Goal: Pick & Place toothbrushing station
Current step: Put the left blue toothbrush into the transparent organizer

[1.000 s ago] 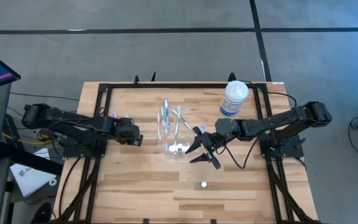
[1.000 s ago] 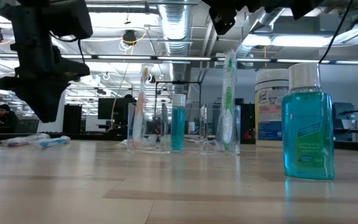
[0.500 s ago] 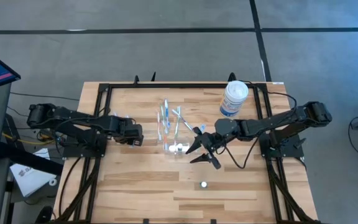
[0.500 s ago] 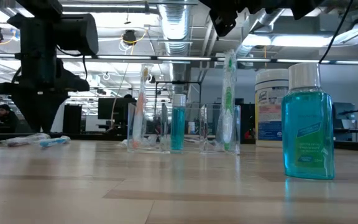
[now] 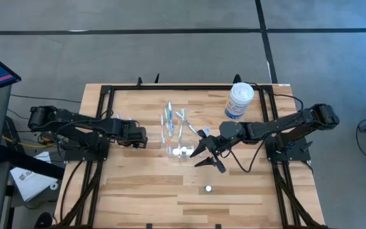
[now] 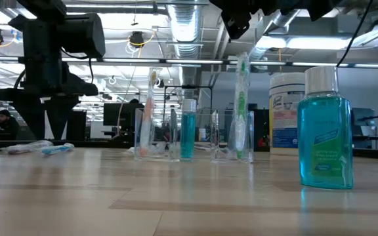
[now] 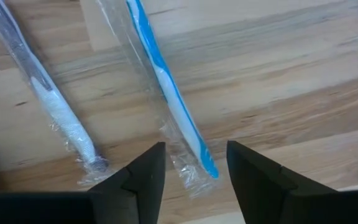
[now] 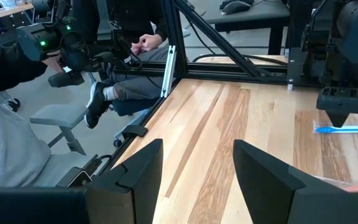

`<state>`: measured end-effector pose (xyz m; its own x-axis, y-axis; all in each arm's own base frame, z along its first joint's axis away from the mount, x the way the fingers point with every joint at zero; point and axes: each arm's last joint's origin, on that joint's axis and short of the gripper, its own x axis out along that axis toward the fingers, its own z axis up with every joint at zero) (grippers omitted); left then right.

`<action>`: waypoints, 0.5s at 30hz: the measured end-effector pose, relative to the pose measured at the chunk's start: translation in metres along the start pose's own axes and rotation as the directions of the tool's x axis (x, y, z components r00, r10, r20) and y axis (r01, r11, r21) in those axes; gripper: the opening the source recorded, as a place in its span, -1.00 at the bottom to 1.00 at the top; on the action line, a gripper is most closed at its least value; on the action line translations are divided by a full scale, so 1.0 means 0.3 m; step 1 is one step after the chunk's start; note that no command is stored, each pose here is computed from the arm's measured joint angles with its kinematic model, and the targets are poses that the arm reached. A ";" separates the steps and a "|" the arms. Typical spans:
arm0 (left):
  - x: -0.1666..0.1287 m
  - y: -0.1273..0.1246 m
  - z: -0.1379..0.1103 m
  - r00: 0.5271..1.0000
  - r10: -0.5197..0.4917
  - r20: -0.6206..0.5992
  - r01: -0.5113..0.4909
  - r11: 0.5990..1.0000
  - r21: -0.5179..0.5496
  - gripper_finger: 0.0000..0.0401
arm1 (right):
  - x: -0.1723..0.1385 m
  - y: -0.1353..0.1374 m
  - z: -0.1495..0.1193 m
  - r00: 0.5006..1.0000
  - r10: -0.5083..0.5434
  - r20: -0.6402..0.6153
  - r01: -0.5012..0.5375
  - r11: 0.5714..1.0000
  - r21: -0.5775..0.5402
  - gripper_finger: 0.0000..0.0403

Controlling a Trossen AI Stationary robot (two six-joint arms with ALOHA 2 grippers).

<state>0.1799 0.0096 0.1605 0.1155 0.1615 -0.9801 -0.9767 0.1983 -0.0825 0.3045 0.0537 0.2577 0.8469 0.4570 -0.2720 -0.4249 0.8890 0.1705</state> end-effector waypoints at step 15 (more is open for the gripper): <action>0.070 -0.029 -0.004 0.998 0.069 -0.013 -0.069 0.998 0.008 -0.24 | 0.000 0.000 -0.001 1.000 0.000 -0.001 0.000 1.000 0.000 -0.08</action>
<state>0.1905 0.0099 0.1405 0.0458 0.1625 -0.9856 -0.9808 0.1947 -0.0135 0.3045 0.0537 0.2575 0.8464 0.4573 -0.2729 -0.4251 0.8889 0.1709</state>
